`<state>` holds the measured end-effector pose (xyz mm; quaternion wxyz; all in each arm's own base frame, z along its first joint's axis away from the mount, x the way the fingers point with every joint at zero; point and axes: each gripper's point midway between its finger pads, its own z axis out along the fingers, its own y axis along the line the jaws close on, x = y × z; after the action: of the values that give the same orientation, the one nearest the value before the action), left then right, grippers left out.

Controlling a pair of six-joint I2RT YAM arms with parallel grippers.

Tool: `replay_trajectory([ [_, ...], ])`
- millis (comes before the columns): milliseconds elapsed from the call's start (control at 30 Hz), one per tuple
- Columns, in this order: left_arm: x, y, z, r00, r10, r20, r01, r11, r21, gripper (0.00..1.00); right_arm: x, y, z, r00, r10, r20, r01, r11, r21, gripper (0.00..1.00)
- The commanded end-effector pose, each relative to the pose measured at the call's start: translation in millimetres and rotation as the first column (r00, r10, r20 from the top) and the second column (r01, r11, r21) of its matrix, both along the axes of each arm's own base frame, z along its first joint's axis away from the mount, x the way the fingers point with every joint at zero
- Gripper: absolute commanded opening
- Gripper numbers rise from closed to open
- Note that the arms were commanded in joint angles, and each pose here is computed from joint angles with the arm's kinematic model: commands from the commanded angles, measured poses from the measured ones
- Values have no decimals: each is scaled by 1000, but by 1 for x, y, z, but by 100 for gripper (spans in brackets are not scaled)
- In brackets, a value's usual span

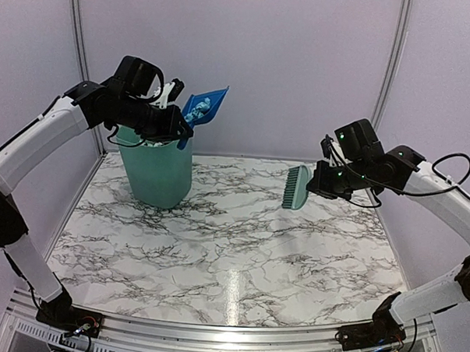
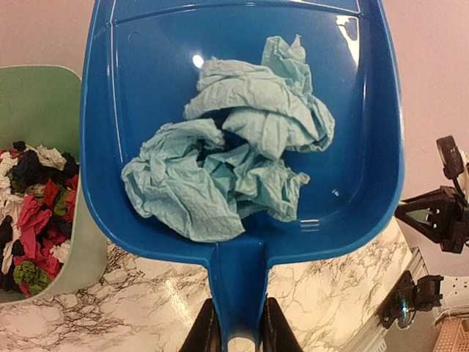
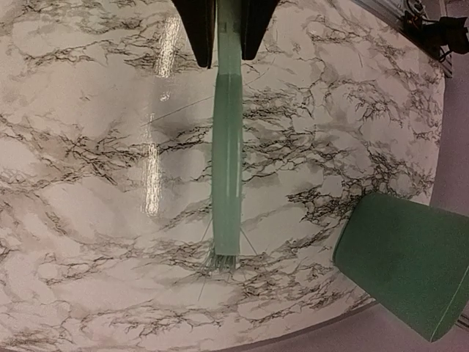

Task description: Sweep away the paper scraps from the table

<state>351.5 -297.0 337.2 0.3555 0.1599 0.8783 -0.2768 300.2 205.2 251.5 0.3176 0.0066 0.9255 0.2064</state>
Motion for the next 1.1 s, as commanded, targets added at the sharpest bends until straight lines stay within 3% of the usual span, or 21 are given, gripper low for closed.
replay_trajectory([
  [0,15,8,9,999,22,-33,-24,998,-51,0,2,3,11,1000,-9,23,8,999,42,0],
  [300,50,33,18,984,125,-127,-145,976,-165,0,9,10,6,1000,-3,9,3,999,46,0],
  [733,69,58,31,967,181,-178,-222,944,-245,0,13,22,2,999,38,-18,-37,998,54,0],
  [1067,72,63,58,949,174,-263,-275,864,-423,0,11,20,1,999,38,-15,-38,998,40,0],
])
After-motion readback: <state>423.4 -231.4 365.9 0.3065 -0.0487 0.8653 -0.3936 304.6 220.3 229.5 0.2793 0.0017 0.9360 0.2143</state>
